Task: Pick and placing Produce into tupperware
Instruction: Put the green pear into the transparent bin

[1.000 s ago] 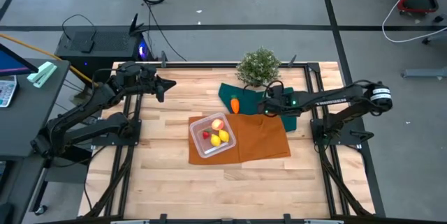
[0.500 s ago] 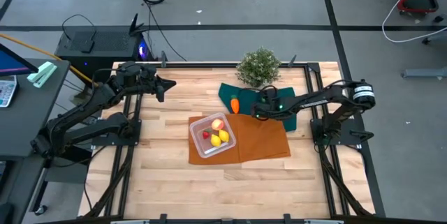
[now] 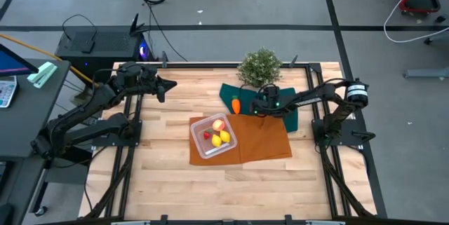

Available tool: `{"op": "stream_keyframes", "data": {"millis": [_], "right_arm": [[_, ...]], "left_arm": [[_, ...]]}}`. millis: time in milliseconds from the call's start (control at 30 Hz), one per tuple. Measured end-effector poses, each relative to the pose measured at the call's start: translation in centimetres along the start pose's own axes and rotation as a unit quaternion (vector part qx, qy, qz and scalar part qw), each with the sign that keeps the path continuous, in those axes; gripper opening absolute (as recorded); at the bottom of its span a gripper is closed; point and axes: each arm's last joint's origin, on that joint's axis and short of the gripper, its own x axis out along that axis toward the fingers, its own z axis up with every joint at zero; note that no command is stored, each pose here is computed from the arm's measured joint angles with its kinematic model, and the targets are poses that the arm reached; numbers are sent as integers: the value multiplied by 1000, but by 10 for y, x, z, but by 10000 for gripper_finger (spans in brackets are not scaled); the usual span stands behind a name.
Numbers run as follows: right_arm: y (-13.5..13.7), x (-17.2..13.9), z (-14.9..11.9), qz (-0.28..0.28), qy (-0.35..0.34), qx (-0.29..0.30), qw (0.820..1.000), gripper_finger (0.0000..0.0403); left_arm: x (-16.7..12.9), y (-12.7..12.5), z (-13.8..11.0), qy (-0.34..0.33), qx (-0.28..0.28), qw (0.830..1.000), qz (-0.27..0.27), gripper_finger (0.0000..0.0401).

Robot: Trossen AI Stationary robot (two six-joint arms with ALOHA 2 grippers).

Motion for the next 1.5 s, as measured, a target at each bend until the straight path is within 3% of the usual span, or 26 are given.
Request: {"op": "stream_keyframes", "data": {"millis": [400, 667, 900, 1367, 1500], "right_arm": [[-6, 14, 15, -25, 1, 18, 1000, 391], [-5, 30, 19, -16, 58, 46, 997, 391], [-4, 30, 19, -12, 64, 46, 997, 381], [-2, 30, 19, -3, 67, 51, 996, 301], [-2, 29, 19, 2, 71, 23, 997, 288]], "left_arm": [[0, 0, 0, 0, 0, 1000, 0, 27], [0, 0, 0, 0, 0, 1000, 0, 34], [0, 0, 0, -1, 0, 1000, -1, 23], [0, 0, 1, -4, 1, 1000, -2, 28], [0, 0, 1, -4, 1, 1000, -2, 23]]}}
